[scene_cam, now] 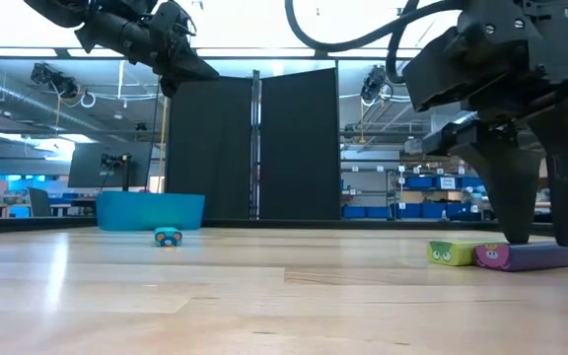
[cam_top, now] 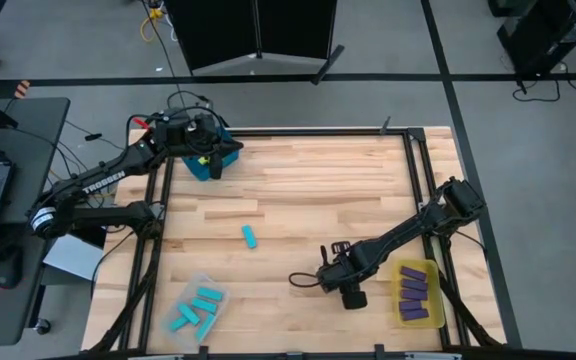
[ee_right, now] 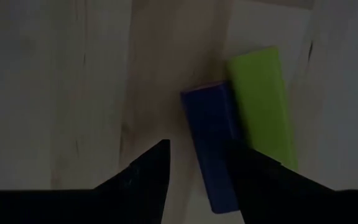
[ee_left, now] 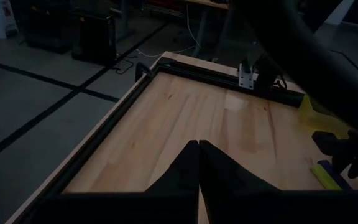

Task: Sort blocks
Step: Put the violet block into the yellow bin

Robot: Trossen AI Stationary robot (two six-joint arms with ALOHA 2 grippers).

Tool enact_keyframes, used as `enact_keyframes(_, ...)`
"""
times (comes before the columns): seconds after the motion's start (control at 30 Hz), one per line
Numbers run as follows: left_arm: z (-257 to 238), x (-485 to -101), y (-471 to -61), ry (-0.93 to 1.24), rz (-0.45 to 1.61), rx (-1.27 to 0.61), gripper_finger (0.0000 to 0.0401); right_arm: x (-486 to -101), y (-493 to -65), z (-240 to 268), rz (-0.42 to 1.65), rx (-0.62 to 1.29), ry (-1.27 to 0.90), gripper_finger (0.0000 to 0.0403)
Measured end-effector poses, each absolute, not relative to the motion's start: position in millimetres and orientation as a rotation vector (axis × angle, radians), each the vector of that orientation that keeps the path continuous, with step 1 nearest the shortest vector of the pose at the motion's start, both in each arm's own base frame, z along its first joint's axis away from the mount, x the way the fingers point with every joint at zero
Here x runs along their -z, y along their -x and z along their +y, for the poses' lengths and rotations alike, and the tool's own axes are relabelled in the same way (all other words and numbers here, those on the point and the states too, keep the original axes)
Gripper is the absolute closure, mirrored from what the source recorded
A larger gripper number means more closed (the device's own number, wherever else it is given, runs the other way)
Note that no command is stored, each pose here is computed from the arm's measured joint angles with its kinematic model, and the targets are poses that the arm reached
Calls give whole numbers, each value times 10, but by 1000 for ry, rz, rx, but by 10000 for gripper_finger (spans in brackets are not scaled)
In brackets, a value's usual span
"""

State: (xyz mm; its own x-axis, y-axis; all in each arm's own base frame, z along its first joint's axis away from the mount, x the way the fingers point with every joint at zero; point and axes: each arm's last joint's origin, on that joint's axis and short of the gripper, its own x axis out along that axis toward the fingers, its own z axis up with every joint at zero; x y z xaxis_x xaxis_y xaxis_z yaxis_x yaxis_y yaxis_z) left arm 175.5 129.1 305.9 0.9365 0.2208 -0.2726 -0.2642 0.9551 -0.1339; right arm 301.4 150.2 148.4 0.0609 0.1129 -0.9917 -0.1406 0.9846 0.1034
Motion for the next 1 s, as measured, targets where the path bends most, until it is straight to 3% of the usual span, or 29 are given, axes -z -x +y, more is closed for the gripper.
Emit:
enact_keyframes(0.67,1291,-3059,-1755,173,258,-248,388,-1641,-2997,1626,1479,-138,-96,233)
enact_keyframes(1.0,1291,-3059,-1755,176,257,-249,388,-1546,-2898,1637,1483,-92,-18,233)
